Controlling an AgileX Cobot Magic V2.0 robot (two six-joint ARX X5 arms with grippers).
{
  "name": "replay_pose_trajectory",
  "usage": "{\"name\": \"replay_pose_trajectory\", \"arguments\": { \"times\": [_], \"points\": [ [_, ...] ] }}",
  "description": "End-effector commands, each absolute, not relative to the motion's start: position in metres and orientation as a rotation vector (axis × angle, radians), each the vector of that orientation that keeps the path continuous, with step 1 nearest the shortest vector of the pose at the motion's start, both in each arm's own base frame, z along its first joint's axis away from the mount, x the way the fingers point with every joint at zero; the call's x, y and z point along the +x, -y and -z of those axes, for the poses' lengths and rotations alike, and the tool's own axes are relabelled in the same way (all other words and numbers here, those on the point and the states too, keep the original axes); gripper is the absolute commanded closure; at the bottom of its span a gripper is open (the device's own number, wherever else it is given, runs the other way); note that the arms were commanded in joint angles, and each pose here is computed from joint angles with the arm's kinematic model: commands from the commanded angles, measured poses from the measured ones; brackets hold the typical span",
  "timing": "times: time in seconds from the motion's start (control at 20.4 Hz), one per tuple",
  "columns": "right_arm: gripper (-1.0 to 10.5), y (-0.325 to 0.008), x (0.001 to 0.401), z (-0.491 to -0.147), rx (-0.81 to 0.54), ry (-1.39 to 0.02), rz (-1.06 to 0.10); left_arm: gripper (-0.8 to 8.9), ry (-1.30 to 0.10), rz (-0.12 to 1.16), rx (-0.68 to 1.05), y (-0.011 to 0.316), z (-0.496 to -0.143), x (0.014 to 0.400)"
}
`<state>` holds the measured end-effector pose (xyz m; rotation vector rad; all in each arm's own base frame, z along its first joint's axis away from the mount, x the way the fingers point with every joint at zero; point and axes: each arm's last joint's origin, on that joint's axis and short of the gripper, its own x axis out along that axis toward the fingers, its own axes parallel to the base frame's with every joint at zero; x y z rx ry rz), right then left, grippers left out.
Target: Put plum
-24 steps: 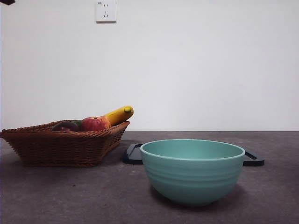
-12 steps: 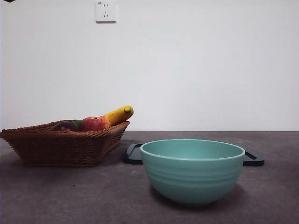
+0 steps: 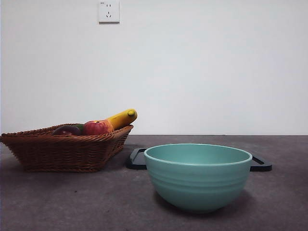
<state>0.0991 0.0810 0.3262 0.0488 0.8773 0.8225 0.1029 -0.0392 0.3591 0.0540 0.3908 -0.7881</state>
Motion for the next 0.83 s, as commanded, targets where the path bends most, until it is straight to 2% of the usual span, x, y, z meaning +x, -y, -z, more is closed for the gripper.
{"name": "replay_pose_trajectory", "arguments": {
  "times": [0.05,0.2,0.34,0.49,0.83],
  "points": [
    [9.4,-0.082,0.099,-0.332,0.040,-0.855,-0.840,8.06,-0.043,0.651,0.155,0.029,-0.379,0.090],
    [9.4,-0.082,0.099,-0.332,0.040,-0.855,-0.840,8.06,0.208,0.303,0.186,0.013,-0.372,0.076],
    [9.4,-0.082,0.099,-0.332,0.041,-0.855,-0.840,8.07,0.224,0.051,0.171,0.004,-0.339,0.072],
    [9.4,-0.082,0.099,-0.332,0.040,-0.855,-0.840,8.06,0.182,0.006,0.170,0.002,-0.311,0.074],
    [9.4,-0.082,0.099,-0.332,0.040,-0.855,-0.840,8.07,0.141,0.007,0.150,0.003,-0.247,0.085]
  ]
}}
